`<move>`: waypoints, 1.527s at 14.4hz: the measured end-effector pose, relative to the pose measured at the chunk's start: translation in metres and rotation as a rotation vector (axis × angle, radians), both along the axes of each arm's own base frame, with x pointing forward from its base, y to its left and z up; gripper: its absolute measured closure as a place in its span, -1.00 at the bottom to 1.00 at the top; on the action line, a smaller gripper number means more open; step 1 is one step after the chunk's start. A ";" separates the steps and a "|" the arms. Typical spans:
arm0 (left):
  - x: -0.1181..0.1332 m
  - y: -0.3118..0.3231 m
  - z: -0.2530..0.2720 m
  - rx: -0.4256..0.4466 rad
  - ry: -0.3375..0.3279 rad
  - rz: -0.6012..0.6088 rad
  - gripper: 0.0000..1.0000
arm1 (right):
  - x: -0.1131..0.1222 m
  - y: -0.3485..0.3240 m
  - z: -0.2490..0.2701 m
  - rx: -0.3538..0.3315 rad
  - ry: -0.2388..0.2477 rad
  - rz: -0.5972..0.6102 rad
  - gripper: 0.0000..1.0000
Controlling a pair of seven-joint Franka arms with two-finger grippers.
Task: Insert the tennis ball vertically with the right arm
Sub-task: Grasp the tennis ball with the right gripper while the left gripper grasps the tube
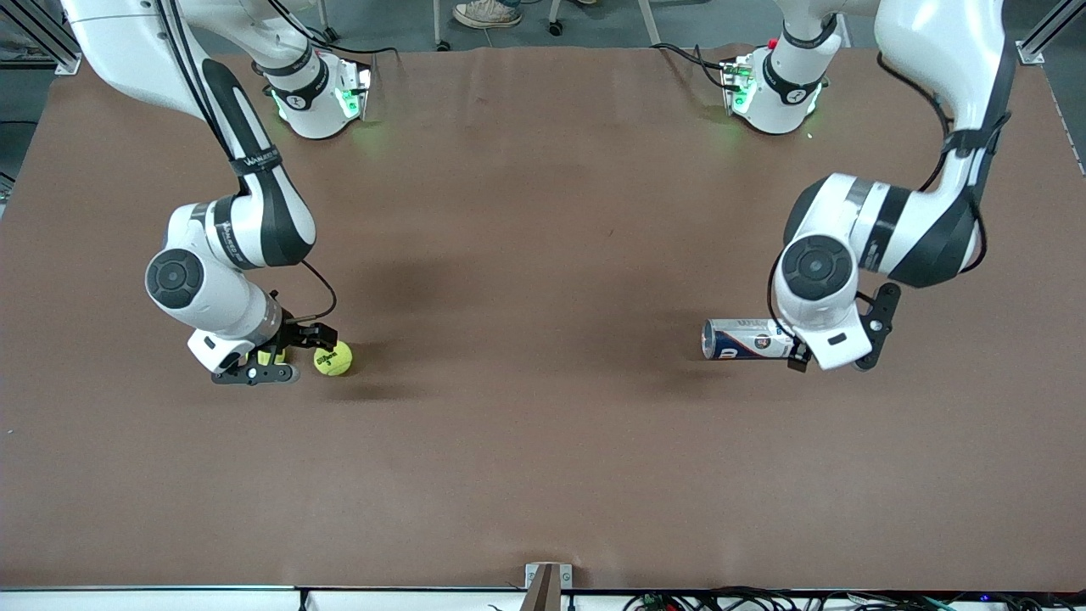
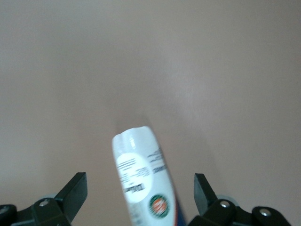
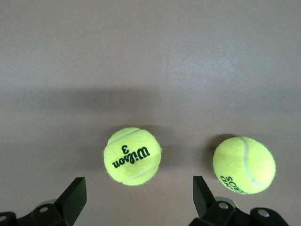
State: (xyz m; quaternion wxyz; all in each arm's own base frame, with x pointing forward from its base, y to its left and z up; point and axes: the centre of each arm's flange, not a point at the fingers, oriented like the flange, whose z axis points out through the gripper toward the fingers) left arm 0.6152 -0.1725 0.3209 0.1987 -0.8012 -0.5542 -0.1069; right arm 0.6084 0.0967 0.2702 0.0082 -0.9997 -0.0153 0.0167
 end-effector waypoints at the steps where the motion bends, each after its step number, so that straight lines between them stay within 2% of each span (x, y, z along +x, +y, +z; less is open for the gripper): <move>1: 0.004 -0.003 -0.014 0.030 -0.021 0.031 -1.00 | 0.001 0.001 -0.007 0.004 0.010 -0.004 -1.00; 6: -0.002 -0.029 -0.075 0.096 -0.035 0.100 -1.00 | 0.004 0.007 -0.037 0.005 0.022 -0.002 -1.00; 14: -0.018 -0.052 -0.122 0.185 -0.123 0.208 -1.00 | 0.011 0.008 -0.049 0.003 0.024 -0.002 -1.00; 17: -0.030 -0.051 -0.141 0.239 -0.119 0.200 -1.00 | 0.013 0.009 -0.054 0.001 0.029 -0.002 -1.00; 22: -0.052 -0.048 -0.167 0.281 -0.120 0.194 -1.00 | 0.013 0.009 -0.057 0.001 0.032 -0.002 -0.82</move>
